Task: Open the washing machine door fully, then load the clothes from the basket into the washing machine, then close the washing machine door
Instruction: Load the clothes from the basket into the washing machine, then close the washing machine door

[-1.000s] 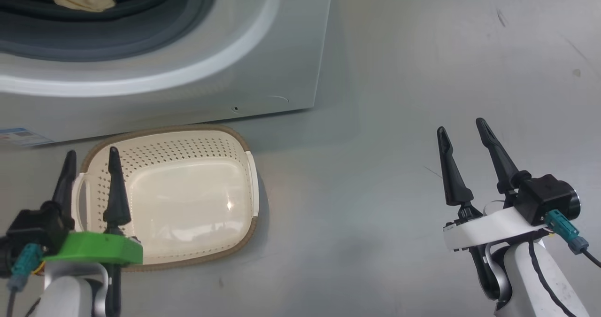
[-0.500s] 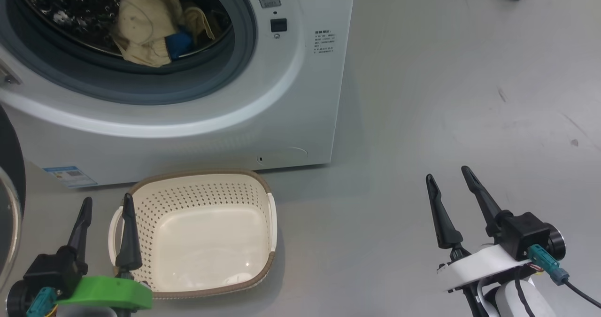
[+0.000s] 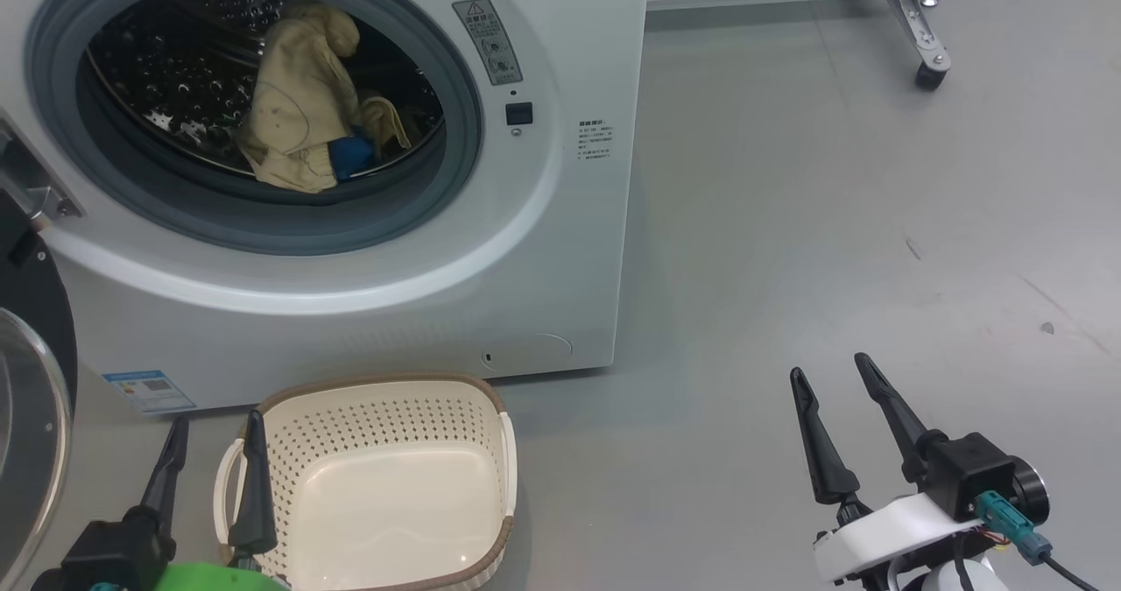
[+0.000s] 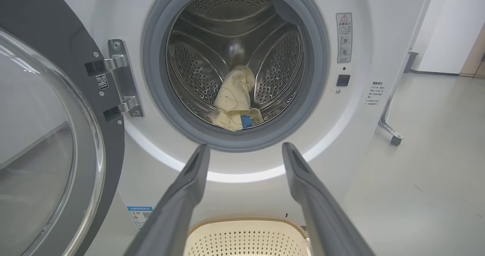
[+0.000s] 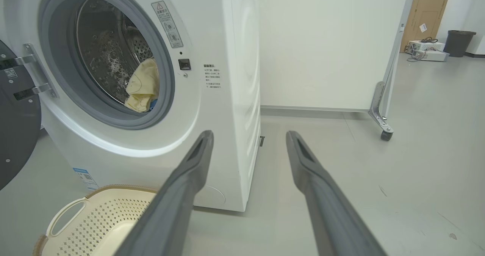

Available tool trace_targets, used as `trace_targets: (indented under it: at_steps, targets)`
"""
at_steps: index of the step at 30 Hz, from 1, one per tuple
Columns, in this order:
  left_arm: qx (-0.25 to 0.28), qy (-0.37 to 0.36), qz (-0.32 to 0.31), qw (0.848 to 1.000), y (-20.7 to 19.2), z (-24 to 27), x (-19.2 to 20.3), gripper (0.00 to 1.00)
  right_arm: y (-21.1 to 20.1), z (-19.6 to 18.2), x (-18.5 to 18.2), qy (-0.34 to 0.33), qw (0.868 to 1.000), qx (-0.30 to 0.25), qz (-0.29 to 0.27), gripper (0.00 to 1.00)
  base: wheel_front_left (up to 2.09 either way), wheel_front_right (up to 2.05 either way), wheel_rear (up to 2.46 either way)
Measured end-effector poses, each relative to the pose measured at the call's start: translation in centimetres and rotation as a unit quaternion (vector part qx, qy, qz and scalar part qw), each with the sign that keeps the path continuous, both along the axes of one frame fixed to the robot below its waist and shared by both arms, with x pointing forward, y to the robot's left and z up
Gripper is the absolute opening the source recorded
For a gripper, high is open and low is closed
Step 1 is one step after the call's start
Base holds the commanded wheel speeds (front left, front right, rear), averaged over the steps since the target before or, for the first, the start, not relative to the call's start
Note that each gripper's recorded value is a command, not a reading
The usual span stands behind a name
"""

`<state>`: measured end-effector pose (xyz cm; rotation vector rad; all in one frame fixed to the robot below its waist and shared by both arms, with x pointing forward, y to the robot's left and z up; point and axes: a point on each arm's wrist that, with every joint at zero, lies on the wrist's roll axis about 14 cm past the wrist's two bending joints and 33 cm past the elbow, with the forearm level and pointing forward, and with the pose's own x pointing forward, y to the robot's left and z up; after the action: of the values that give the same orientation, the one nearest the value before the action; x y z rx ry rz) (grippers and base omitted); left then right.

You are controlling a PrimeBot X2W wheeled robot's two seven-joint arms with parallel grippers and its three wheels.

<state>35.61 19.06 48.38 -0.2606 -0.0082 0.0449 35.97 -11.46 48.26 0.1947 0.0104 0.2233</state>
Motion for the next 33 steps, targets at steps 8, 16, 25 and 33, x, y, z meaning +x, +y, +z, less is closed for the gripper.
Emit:
trace_targets:
  at_steps: [8,16,25,33]
  targets:
    - [0.008,-0.007,-0.011,1.000,-0.6,0.5,-1.2,1.00,-0.3,0.3,-1.4,-0.003,1.000,0.000,-0.006,1.00,0.00,0.00,0.00]
    - [0.012,-0.017,-0.010,1.000,-0.6,1.4,-1.4,1.00,-0.2,0.9,-1.4,-0.013,1.000,0.002,-0.004,1.00,0.00,0.00,0.00]
    - [0.018,-0.015,-0.009,1.000,-0.5,1.5,-1.8,1.00,-0.2,0.8,-1.9,-0.011,1.000,0.003,-0.005,1.00,0.00,0.00,0.00]
    - [0.022,-0.015,-0.010,1.000,-0.5,1.6,-2.1,1.00,-0.1,0.9,-2.0,-0.014,1.000,0.004,-0.004,1.00,0.00,0.00,0.00]
